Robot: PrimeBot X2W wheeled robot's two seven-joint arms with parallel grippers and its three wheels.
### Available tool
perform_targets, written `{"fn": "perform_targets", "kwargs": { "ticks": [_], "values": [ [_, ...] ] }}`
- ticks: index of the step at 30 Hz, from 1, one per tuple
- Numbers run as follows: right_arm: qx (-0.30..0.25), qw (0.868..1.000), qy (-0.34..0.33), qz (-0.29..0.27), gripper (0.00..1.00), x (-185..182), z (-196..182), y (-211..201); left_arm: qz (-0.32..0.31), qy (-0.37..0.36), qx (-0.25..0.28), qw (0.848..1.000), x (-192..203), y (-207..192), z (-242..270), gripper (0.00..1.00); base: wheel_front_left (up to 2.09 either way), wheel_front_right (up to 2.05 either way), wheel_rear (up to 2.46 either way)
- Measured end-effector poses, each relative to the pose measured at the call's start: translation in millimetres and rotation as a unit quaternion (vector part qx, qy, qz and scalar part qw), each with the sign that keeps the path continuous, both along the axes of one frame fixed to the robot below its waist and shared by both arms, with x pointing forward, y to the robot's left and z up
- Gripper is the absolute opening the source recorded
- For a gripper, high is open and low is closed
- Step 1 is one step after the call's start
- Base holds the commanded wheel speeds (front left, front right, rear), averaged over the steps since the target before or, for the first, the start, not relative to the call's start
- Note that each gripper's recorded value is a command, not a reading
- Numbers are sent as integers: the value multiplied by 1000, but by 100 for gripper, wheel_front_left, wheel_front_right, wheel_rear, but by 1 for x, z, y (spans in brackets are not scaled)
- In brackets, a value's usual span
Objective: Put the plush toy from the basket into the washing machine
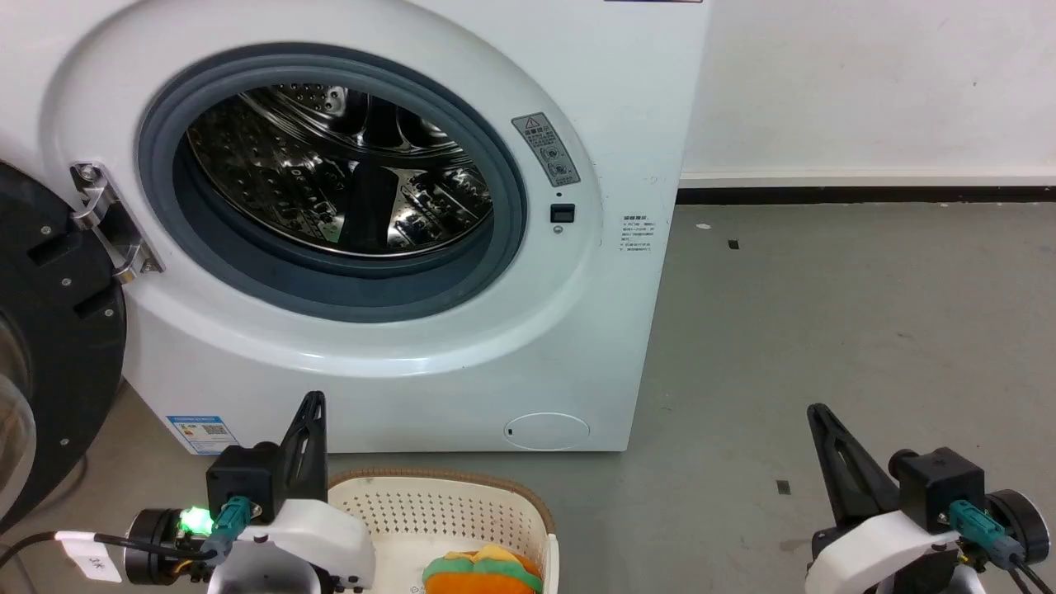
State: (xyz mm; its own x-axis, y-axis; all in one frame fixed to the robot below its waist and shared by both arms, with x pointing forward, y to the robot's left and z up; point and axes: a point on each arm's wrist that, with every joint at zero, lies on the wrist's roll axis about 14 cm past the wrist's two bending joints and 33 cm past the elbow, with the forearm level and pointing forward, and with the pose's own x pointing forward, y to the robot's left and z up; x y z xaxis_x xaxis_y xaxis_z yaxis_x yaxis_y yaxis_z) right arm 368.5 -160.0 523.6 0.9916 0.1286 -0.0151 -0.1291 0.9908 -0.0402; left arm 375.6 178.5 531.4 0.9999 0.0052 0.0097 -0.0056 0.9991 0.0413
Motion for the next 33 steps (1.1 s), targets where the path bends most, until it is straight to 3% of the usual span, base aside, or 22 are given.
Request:
{"fn": "perform_targets", "kwargs": {
  "ticks": [3,4,23,33],
  "values": [
    [0,1000,0,0,0,0,0,0,0,0,0,1000,0,0,0,0,0,0,0],
    [0,1000,0,0,100,0,0,0,0,0,0,1000,0,0,0,100,0,0,0],
    [16,1000,-5,-3,100,4,-1,-2,-2,12,-10,1000,7,-3,-13,100,0,0,0],
    [30,999,-8,-11,100,18,-4,-8,-30,60,-19,998,29,-18,-46,100,0,0,0]
  ]
}}
